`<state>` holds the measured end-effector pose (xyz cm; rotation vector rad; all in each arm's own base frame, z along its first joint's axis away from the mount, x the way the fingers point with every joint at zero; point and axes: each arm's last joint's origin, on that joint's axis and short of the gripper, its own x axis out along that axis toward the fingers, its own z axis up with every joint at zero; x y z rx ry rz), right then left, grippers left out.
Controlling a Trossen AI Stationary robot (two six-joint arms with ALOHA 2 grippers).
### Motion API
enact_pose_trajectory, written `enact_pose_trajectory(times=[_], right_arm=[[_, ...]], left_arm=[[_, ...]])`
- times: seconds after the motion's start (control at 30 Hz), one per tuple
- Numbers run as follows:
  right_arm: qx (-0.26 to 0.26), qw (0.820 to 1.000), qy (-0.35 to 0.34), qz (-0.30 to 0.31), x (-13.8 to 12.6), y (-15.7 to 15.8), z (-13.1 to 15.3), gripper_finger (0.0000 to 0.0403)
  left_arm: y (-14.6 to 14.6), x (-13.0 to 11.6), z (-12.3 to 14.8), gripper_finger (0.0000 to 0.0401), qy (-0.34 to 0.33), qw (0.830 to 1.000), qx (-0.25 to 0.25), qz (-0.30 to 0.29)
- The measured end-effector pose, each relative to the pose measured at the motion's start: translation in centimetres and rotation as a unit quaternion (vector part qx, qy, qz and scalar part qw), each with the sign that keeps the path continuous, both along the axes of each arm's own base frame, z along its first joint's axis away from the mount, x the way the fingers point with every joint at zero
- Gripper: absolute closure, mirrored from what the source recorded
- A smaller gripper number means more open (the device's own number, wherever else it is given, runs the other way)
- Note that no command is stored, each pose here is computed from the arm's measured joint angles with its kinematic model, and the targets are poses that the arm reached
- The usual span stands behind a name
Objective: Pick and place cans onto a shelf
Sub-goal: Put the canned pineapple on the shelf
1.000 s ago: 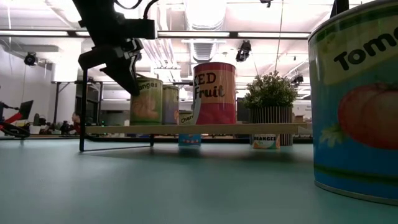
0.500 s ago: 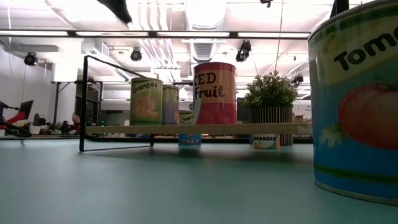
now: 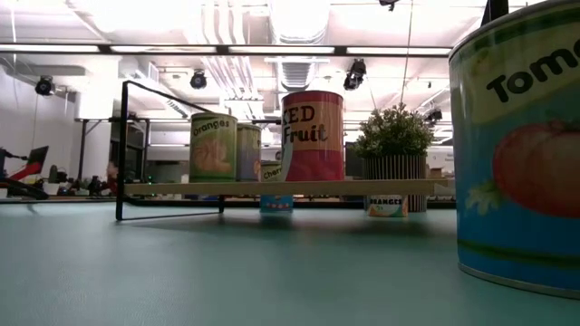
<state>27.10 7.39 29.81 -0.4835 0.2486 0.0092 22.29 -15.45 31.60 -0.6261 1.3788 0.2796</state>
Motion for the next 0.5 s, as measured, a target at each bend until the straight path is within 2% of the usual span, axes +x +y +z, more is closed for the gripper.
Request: enact_pose_trajectory(times=[0.27, 0.5], right_arm=[[-0.011, 1.0, 0.001, 0.003, 0.0, 0.0, 0.0, 0.039], [-0.021, 1.0, -0.012, 0.006, 0.1, 0.0, 0.3, 0.039]], left_arm=[[-3.4, -3.9, -2.8, 0.0401, 0.134, 0.986, -0.039, 0.089], [-5.6, -6.9, -3.6, 0.0388, 0.169, 0.971, -0.028, 0.167]])
